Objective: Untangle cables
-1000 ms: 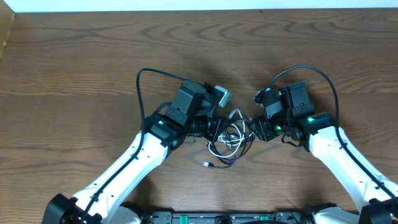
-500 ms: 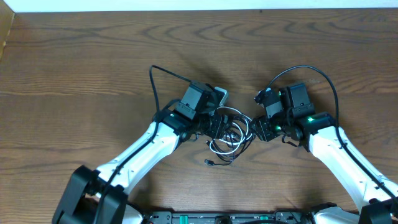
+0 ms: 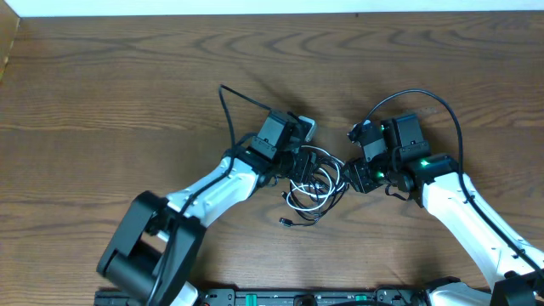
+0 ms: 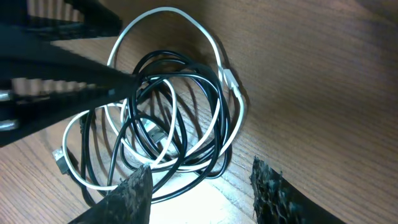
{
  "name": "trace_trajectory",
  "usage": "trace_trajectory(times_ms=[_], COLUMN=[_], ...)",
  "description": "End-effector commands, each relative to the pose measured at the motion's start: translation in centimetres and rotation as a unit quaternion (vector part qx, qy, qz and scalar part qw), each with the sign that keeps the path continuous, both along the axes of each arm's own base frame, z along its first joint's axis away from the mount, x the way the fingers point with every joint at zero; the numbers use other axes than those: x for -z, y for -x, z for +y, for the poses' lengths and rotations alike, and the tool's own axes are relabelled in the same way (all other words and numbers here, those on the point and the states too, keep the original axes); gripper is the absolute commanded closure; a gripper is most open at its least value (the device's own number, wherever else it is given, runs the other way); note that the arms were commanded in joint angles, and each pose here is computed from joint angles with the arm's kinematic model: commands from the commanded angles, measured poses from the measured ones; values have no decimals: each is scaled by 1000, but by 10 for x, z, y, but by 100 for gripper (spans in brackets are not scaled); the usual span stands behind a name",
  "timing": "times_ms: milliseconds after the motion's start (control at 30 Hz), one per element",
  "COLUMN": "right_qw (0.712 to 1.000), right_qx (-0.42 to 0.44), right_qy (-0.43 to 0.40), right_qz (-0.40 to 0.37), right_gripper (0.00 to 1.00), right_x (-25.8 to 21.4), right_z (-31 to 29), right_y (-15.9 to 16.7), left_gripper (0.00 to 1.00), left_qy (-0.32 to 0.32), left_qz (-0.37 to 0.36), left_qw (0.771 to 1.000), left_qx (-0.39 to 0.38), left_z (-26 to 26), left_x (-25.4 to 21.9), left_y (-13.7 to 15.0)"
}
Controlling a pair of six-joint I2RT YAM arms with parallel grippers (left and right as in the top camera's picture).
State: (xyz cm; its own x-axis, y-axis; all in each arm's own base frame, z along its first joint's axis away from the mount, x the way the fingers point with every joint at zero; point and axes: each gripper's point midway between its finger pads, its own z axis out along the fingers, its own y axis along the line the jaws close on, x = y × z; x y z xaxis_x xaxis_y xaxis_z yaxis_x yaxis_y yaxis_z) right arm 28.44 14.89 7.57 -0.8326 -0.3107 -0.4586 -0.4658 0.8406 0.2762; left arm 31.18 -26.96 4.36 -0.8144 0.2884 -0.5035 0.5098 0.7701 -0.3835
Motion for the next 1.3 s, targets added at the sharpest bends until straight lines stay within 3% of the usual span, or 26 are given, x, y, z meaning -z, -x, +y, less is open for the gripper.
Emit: trace_trajectory(times_ms=[0,167,367,567,767,1100,1267], right_qw=[1000,1000,1000,1000,1000,1000,1000], right_qx=[1,1,1,1,1,-3,-25], right_qy=[1,1,1,1,3,2,12], right_qz=[2,2,2,2,7,8,3], right_gripper=[52,53,53,52,52,53,53], right_x=[1,1,1,1,2,2,4], right_z=[-1,-1,-1,-1,-1,-1,-2], right_y=[2,2,2,2,4,5,8], left_gripper=[39,41,58,60,92,92,92], left_qy=[-7,-9,2,5,4,77,81], left_qz=[-5,14,43,51,51,55,57], left_qw=[1000,1000,999,999,999,994,993], left_qx=[-3,-14,-15,10,13,59,63], left_z=[0,0,-4,-18,-20,-37,-31], left_x=[8,23,31,33,33,-15,-37], left_y=[-7,-7,0,14,17,34,44])
